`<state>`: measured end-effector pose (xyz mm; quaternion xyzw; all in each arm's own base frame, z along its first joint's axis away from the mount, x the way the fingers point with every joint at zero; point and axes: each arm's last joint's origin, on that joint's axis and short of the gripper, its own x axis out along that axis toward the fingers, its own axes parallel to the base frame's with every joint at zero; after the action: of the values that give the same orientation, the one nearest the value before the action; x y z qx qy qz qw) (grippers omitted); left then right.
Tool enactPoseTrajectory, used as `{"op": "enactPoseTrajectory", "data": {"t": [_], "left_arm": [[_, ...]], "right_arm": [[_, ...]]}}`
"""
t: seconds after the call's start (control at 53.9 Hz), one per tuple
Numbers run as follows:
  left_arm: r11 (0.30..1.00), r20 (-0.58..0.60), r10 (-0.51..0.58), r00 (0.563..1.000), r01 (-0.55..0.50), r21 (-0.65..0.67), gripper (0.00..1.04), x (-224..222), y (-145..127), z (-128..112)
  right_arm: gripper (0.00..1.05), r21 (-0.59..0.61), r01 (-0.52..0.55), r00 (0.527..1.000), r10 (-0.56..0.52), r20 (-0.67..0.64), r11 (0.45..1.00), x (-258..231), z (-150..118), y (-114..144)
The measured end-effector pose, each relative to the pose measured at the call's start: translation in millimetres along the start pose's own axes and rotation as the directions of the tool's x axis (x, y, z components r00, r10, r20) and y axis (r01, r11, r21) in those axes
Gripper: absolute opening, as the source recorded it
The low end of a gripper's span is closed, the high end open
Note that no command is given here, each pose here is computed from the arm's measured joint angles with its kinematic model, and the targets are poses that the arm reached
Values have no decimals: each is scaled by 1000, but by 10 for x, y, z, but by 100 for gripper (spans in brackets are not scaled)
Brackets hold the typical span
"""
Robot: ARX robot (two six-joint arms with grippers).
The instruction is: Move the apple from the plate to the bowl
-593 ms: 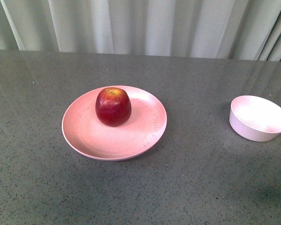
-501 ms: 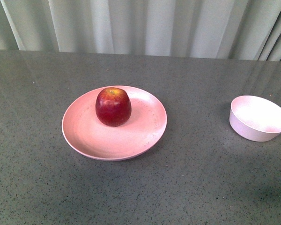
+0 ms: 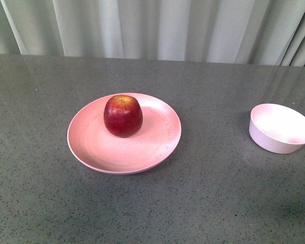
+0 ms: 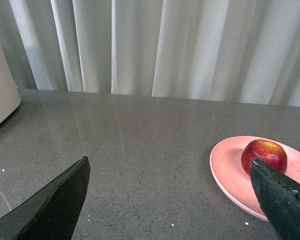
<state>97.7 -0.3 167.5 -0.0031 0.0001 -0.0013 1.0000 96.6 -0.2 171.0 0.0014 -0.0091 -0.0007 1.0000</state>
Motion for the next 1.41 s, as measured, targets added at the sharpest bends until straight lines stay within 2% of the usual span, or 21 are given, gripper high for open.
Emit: {"op": "enactPoseTrajectory", "data": {"t": [0.408,0.445,0.482,0.501,0.556,0.686,0.779,0.834,1.02,1.168,1.409], "left_arm": [[1000,0,0,1000,0,0,96,0,0,0],[1000,0,0,1000,0,0,96,0,0,0],[1000,0,0,1000,0,0,96,0,0,0],[1000,0,0,1000,0,0,96,0,0,0],[1000,0,0,1000,0,0,96,0,0,0],[1000,0,0,1000,0,0,96,0,0,0],[1000,0,0,1000,0,0,96,0,0,0],[1000,0,0,1000,0,0,96,0,0,0],[1000,0,0,1000,0,0,96,0,0,0],[1000,0,0,1000,0,0,96,0,0,0],[1000,0,0,1000,0,0,96,0,0,0]], "right_arm": [[96,0,0,1000,0,0,1000,0,1,0],[96,9,-18,998,18,-52,1000,5,-13,-2],[96,27,-40,983,44,-180,999,15,-26,-17],[96,39,-33,963,43,-264,999,43,-33,-45],[96,52,13,940,6,-340,999,154,-16,-146],[96,27,111,952,-98,-290,994,629,273,-512],[96,24,134,945,-120,-305,991,1003,327,-695],[96,20,164,927,-147,-344,986,1259,264,-789],[96,101,189,854,-113,-508,977,1888,-125,-871],[96,133,192,812,-81,-578,972,2249,-395,-720],[96,139,183,786,-59,-616,973,2460,-549,-518]]}}
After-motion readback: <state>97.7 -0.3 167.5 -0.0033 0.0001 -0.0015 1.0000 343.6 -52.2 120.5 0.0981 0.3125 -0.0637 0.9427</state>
